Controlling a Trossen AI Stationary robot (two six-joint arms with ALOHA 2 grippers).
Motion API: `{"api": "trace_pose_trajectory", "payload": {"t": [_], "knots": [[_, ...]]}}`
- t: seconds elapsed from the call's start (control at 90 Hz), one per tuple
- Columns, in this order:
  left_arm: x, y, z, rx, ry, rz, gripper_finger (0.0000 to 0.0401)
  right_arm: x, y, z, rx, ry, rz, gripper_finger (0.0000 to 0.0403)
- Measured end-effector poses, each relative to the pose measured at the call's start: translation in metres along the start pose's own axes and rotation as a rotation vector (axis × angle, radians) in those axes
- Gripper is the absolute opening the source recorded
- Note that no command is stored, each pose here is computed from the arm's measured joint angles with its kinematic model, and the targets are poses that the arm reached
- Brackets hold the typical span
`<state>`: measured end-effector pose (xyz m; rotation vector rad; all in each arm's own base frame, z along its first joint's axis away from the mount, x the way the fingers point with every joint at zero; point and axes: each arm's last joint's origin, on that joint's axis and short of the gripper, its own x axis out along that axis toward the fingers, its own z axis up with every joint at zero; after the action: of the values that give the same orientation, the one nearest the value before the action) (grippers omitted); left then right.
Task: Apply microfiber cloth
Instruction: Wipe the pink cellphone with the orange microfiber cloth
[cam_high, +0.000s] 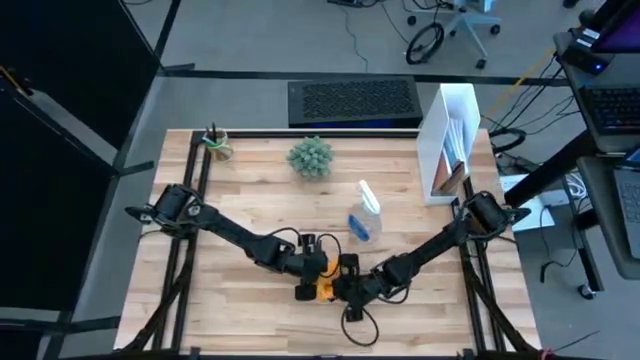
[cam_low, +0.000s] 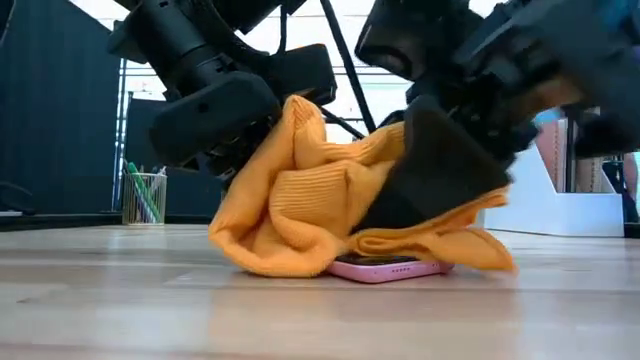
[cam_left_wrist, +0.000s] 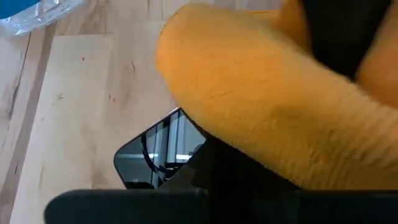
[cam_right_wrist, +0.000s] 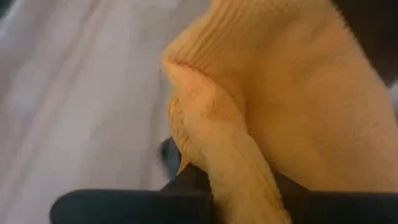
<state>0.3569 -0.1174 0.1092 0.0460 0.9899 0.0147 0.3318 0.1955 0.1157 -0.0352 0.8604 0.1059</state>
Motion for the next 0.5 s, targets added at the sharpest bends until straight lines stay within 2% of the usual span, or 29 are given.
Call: {"api": "trace_pose_trajectory", "payload": {"t": [0.1,0.244,0.433,0.5], "knots": [[0.0,0.0,0.0,0.0,0.0,0.0,0.0005,-0.007,0.017,-0.012,0.01,0.083,0.066,0.0006],[0.0,0.0,0.0,0.005,-0.001,0.003,0.0005,-0.03,0.026,-0.02,0.012,0.159,0.045,0.0006],[-0.017,0.001,0.012,0.0,-0.03,-0.007,0.0005,-0.101,0.024,-0.02,0.095,0.246,-0.043,0.0006],[-0.029,0.0,0.016,0.022,-0.035,-0.016,0.0005,-0.127,0.02,-0.027,0.124,0.292,-0.123,0.0006]]}}
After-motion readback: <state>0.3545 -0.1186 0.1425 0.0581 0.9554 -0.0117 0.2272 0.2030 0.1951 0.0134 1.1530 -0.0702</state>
